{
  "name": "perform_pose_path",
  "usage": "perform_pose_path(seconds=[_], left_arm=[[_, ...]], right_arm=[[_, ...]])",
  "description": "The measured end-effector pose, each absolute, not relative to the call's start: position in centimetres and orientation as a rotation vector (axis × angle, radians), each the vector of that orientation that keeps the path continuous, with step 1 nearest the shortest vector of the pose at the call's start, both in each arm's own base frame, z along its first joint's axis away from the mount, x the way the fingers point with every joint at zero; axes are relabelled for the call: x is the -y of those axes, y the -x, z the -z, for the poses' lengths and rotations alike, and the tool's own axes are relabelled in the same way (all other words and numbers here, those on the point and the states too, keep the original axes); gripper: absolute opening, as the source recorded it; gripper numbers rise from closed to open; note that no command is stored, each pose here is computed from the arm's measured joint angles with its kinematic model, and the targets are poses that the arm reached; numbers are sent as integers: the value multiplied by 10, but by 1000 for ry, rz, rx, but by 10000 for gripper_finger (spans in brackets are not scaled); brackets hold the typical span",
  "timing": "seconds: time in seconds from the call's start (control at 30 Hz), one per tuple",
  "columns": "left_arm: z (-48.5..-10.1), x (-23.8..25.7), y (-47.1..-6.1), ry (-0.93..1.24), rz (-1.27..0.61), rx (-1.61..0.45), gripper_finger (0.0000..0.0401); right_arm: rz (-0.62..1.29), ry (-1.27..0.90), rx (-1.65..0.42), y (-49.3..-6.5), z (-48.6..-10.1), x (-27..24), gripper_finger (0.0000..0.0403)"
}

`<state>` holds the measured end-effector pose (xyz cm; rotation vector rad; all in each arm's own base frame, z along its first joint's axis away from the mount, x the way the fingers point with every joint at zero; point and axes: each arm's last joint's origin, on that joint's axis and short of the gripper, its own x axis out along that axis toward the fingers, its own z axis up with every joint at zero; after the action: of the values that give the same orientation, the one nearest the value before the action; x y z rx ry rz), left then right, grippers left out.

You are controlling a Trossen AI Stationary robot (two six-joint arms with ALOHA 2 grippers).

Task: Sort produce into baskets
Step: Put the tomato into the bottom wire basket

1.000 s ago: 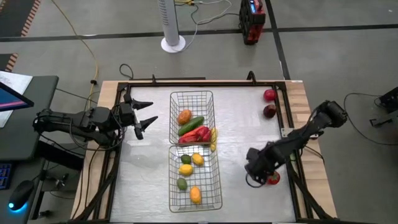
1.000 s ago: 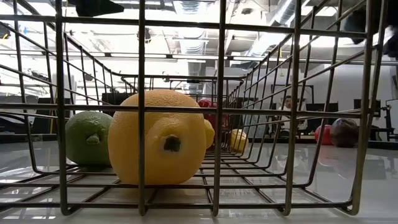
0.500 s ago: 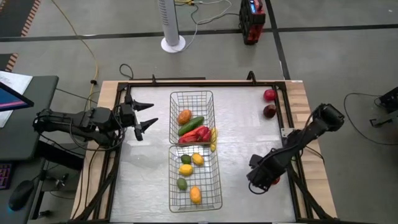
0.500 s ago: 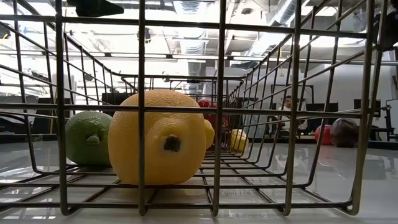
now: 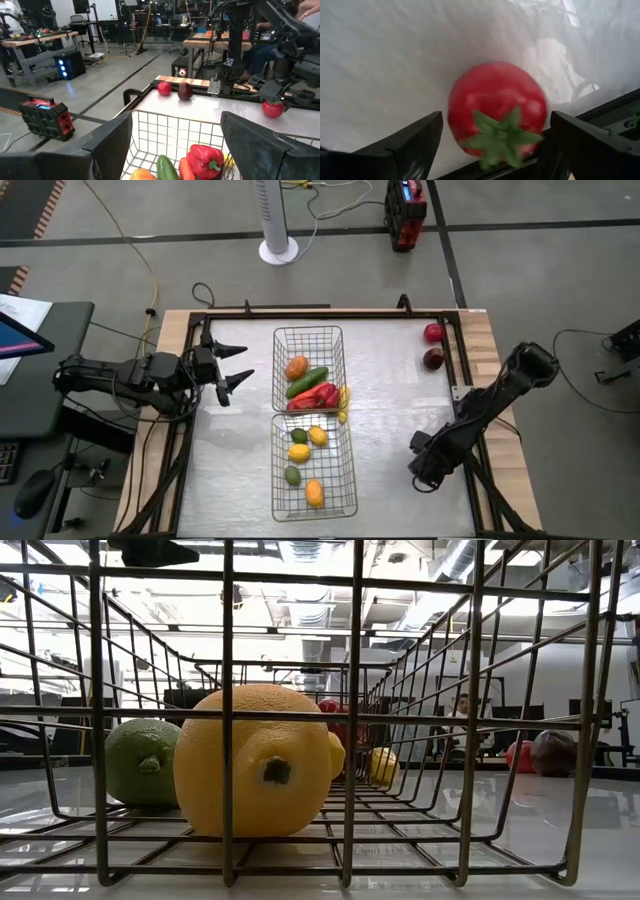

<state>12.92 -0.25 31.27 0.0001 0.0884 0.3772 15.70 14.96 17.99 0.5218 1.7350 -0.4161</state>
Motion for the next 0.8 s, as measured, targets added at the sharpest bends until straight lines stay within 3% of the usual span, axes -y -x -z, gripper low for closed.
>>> perform_pose_path(seconds=[0.2,0.4,0.6,0.8], left_arm=[[-313,2,-129,0,-377,-88,292],[-313,2,-129,1,-377,-86,292],[-313,2,-129,3,-378,-80,292],[-313,2,-129,3,-378,-80,292]], right_arm=[[358,-606,-1696,-148,-155,-144,392],[330,-610,-1734,-150,-150,-141,345],[221,-695,-1644,-180,-177,-142,332],[59,-615,-1331,-225,-225,-138,354]])
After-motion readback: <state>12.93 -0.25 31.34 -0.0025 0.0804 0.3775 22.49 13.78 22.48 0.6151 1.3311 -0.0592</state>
